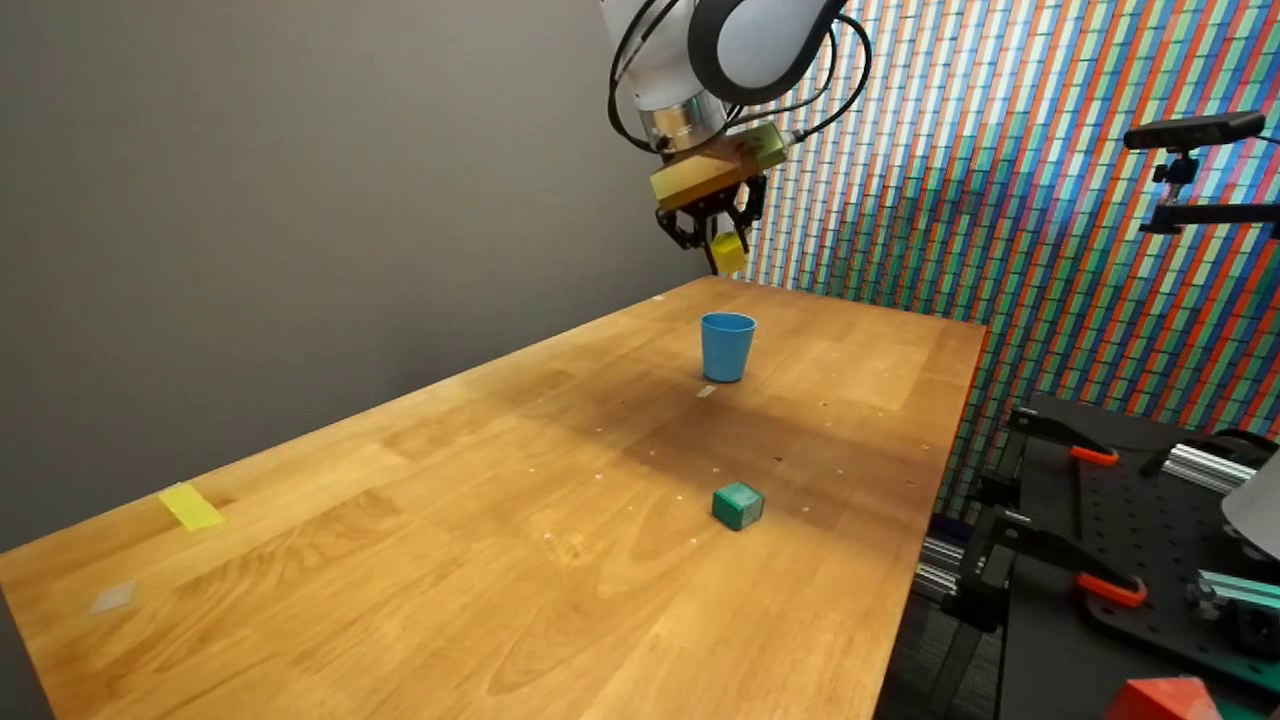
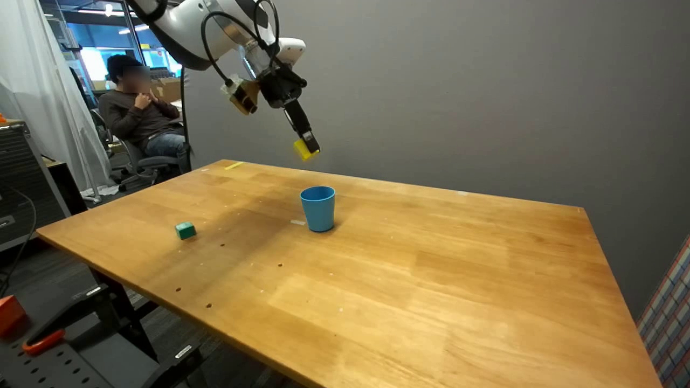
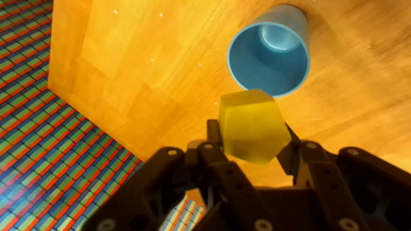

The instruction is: Put the yellow block in the cup

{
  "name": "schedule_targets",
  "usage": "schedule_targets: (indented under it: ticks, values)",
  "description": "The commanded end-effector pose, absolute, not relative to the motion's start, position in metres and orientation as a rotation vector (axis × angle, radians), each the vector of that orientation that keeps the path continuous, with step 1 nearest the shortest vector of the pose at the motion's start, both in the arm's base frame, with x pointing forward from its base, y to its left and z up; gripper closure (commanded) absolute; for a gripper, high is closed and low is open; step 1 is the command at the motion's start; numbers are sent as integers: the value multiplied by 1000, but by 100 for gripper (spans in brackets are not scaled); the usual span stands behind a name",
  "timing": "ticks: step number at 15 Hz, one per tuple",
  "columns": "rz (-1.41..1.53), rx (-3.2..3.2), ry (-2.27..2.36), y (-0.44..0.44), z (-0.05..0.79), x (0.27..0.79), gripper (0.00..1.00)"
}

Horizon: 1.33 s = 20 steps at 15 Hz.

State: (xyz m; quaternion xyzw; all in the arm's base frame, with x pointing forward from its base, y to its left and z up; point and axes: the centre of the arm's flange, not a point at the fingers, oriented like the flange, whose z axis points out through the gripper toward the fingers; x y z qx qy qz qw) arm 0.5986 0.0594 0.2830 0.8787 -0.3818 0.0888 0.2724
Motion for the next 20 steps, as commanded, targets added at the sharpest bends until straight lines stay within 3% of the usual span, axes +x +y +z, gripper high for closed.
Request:
schedule_targets:
  ticks: [1,6,7,9,12,20]
  values:
    - [202,2342,-1061,47,251,606,81]
    - [142,2345,-1072,38,216,609,80]
    - [140,2348,-1072,38,213,610,31]
    - [145,2365,-1078,39,214,612,25]
    - [155,2418,-1122,40,233,603,1]
    - [299,2816,-937,105,392,574,0]
